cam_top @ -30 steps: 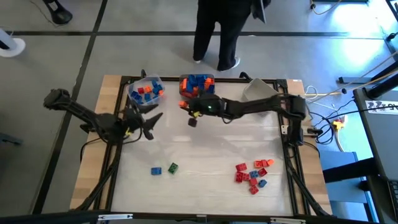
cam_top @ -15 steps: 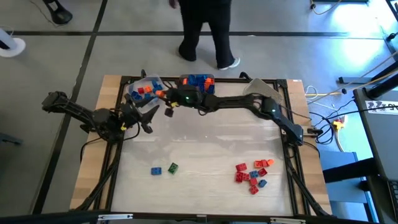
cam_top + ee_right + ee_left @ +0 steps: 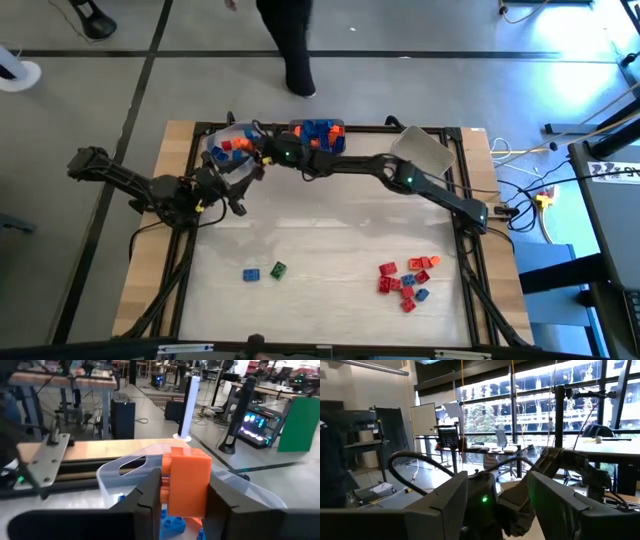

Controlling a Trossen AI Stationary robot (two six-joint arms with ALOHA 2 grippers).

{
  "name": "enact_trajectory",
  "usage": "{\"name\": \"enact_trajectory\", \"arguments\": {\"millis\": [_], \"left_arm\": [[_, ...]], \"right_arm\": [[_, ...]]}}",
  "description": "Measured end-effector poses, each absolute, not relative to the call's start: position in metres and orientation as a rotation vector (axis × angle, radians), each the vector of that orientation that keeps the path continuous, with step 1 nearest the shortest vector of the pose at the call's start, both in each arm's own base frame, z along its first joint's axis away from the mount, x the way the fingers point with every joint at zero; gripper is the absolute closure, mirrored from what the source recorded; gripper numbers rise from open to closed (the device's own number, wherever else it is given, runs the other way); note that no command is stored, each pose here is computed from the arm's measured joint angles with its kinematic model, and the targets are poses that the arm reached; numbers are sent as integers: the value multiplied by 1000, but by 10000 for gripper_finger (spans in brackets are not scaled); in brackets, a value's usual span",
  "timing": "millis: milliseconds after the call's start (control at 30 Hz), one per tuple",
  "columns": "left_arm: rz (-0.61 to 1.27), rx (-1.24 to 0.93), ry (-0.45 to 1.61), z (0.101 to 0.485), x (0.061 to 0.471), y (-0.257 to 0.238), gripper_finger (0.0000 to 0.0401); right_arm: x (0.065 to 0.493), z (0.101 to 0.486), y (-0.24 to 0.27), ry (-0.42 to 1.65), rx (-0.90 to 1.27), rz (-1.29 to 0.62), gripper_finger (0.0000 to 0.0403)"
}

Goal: Sort blocks by size

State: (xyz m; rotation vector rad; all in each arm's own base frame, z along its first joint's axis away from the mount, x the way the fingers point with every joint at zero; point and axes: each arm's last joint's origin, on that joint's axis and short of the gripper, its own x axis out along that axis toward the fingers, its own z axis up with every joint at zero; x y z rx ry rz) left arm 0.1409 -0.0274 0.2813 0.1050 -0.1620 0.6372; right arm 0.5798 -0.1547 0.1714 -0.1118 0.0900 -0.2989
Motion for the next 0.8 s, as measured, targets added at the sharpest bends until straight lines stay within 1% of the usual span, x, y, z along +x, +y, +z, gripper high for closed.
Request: {"name": "enact_trajectory", "arguments": {"millis": [267,567,667,800], "left_arm": [[636,113,-153,280,141,-27,205],[637,116,-151,280,141,-27,205],[637,116,-151,280,141,-27,205],[637,114,-152,280,141,-27,205]], "right_arm": [[579,159,-173,69,-101,-419,293],[578,162,-178,36,-99,-437,266],[578,162,-177,39,-89,-429,248],[578,161,-176,40,-71,-427,213]]}}
